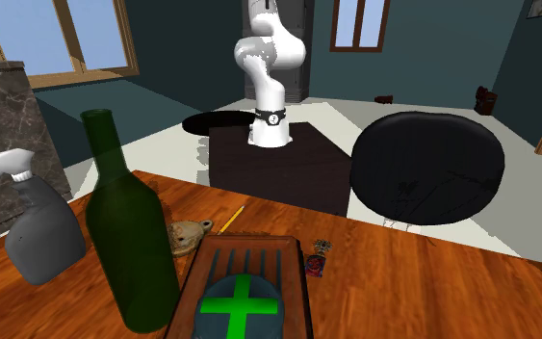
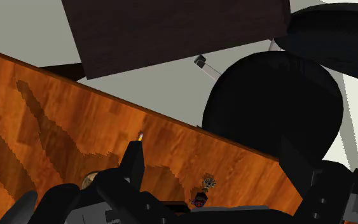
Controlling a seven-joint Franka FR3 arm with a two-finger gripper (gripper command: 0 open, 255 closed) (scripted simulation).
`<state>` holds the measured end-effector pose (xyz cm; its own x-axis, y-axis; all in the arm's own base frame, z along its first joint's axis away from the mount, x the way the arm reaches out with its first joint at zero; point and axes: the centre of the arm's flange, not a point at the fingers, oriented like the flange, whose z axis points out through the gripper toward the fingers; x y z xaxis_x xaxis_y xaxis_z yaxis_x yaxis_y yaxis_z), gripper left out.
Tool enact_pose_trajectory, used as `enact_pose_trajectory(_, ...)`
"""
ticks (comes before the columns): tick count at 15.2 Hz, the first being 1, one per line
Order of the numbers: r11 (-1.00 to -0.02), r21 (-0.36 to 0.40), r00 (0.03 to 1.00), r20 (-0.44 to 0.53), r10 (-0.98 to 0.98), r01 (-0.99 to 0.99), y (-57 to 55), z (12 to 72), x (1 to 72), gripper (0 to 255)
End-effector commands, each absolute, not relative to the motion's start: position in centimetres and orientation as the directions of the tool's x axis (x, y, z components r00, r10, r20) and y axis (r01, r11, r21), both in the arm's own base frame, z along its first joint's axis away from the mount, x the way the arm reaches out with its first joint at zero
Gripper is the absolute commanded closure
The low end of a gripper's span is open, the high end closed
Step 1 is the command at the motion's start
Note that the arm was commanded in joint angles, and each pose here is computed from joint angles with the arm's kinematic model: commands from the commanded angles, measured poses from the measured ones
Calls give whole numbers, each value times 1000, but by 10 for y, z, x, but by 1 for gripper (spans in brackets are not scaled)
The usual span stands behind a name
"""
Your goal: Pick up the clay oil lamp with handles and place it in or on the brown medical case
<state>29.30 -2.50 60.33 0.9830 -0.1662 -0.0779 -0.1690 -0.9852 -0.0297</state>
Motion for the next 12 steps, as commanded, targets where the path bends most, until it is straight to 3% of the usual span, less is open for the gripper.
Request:
enact_pose_trajectory(1,-985,-30,983,-78,-166,-169,-25,603,293,0)
enact_pose_trajectory(12,-935,-15,934,-47,-354,-355,-68,487,362,0)
